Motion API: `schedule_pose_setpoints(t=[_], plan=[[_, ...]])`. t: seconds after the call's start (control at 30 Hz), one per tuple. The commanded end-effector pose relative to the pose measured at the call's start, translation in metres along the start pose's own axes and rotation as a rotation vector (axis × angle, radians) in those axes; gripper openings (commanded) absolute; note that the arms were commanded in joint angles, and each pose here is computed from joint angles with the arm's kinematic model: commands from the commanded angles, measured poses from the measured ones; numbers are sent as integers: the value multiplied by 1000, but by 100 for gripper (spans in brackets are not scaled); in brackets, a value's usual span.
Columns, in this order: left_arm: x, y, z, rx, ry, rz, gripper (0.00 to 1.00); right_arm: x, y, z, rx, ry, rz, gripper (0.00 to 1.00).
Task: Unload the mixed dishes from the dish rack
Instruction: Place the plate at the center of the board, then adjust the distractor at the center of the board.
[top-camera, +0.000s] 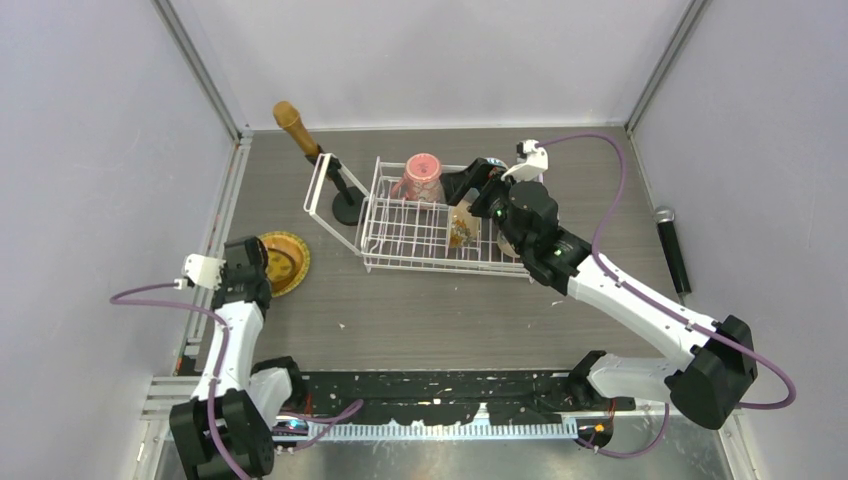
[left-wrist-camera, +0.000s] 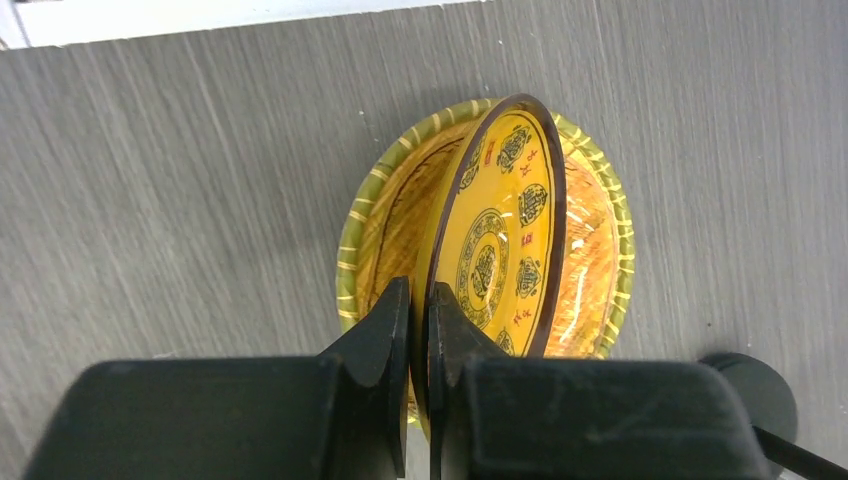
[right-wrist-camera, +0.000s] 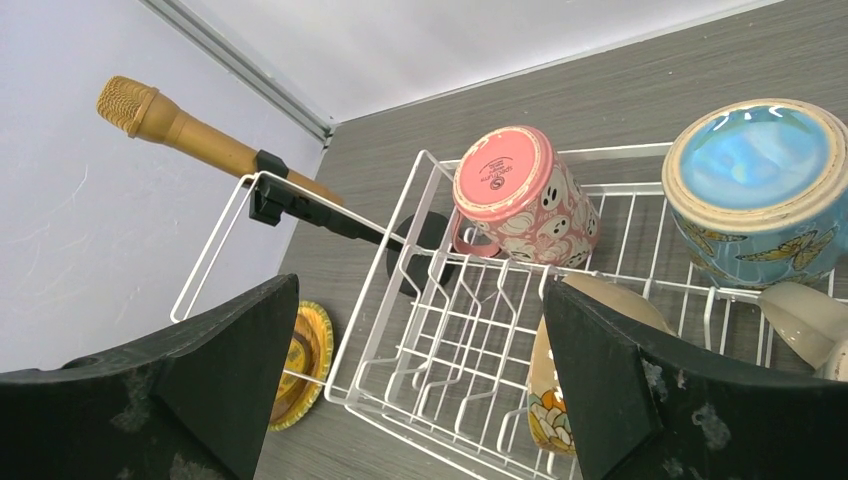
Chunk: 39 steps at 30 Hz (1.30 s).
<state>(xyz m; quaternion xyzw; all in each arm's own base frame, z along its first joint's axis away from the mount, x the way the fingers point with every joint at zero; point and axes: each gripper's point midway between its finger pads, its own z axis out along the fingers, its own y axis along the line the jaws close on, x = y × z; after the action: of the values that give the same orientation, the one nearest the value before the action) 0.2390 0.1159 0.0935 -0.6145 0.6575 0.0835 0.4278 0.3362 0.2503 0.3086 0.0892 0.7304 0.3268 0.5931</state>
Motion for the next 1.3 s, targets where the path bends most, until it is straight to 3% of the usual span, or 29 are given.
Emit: schedule_pose_setpoints(t=[0.0,0.07,0.27,0.37,0.57,0.67,0.73,0.97,1.1,1.27], plan=[[-4,-15,6,38,-14,-70,6,-13,1,-4,0,-41,10,100],[-3,-14,6,26,-7,-64,30,-13,0,-5,3,-42,12,100],[-9,-19,-3,43,4,-56,84,-10,-2,-4,11,-28,6,100],[-17,-22,-12,58,-5,-58,97,-8,-2,-4,16,-19,0,100],[-37,-42,-39,173,-16,-39,100,-6,-3,-3,17,-15,0,100],[-35,-73,-53,327,32,12,100,-6,-3,-2,15,-15,0,100],[-20,-93,-59,432,110,61,100,-6,-1,-1,11,-13,4,100],[47,-142,-67,558,340,266,100,-8,0,-5,4,-14,12,100],[80,-168,-93,645,388,383,100,-9,-2,-9,10,-17,12,100],[87,-180,-117,726,384,405,100,-10,-7,-13,25,-28,7,100]])
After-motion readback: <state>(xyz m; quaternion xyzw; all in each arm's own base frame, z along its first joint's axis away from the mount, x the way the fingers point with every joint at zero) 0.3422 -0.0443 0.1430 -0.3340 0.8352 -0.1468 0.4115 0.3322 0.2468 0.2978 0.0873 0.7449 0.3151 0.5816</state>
